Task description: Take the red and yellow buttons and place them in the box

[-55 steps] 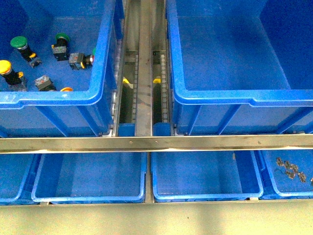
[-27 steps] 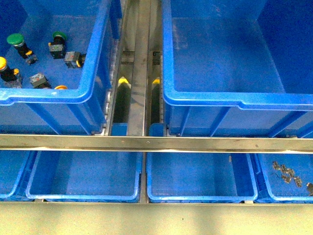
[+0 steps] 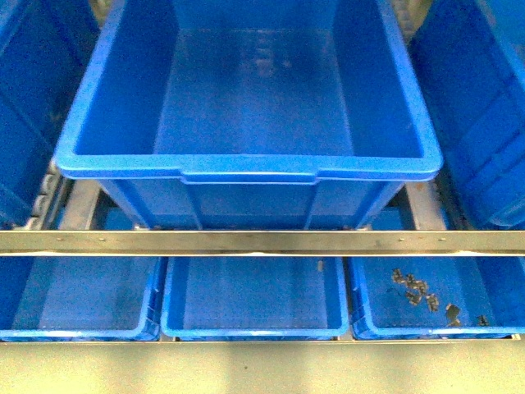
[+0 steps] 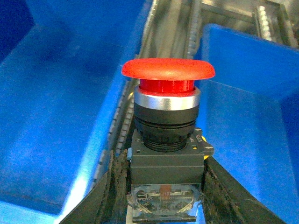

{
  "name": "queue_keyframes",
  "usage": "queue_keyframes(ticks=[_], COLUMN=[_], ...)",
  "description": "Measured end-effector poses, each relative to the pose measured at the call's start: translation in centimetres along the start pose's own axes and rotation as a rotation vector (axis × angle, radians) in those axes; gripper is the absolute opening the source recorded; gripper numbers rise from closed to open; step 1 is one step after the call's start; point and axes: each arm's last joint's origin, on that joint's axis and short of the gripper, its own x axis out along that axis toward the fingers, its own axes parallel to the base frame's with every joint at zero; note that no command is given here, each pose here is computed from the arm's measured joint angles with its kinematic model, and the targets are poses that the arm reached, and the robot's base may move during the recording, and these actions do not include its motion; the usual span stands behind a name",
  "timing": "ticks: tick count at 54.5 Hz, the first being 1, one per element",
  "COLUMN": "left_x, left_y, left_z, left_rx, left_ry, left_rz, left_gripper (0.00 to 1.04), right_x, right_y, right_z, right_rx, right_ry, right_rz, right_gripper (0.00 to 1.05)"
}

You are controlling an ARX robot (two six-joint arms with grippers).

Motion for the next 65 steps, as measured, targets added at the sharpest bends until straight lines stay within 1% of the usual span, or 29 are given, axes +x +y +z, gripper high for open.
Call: queue_keyframes(ticks=[10, 13, 22, 30, 55, 59, 65], left_x=[-0.7, -0.9, -1.1, -1.8, -3.7, -4.3, -4.7], left_y=[0.0, 0.0, 0.0, 0.0, 0.0, 0.0, 0.0], left_z=[-0.5, -0.8, -0.8, -0.7, -0.6, -1.0, -0.9], left_rx=[0.0, -0.001, 0.002, 0.002, 0.002, 0.002, 0.003], left_ry=[-0.001, -0.018, -0.017, -0.017, -0.025, 0.009, -0.011], left_rz=[0.0, 0.0, -0.008, -0.005, -0.003, -0.002, -0.001], left_gripper=[0.03, 0.03, 0.03, 0.03, 0.03, 0.03, 0.03], right_x=[0.0, 0.0, -0.1, -0.1, -0.1, -0.2, -0.2], right_y=[0.1, 0.1, -0.1, 0.3, 0.7, 0.7, 0.7], right_z=[0.1, 0.1, -0.3, -0.2, -0.6, -0.7, -0.7], right_rx=[0.011, 0.013, 0.019, 0.016, 0.02, 0.02, 0.02], right_ry=[-0.016, -0.021, -0.013, -0.022, -0.011, -0.01, -0.006], right_rz=[0.004, 0.007, -0.006, 0.019, 0.028, 0.029, 0.029], right_gripper=[0.34, 0.34, 0.34, 0.34, 0.34, 0.34, 0.34])
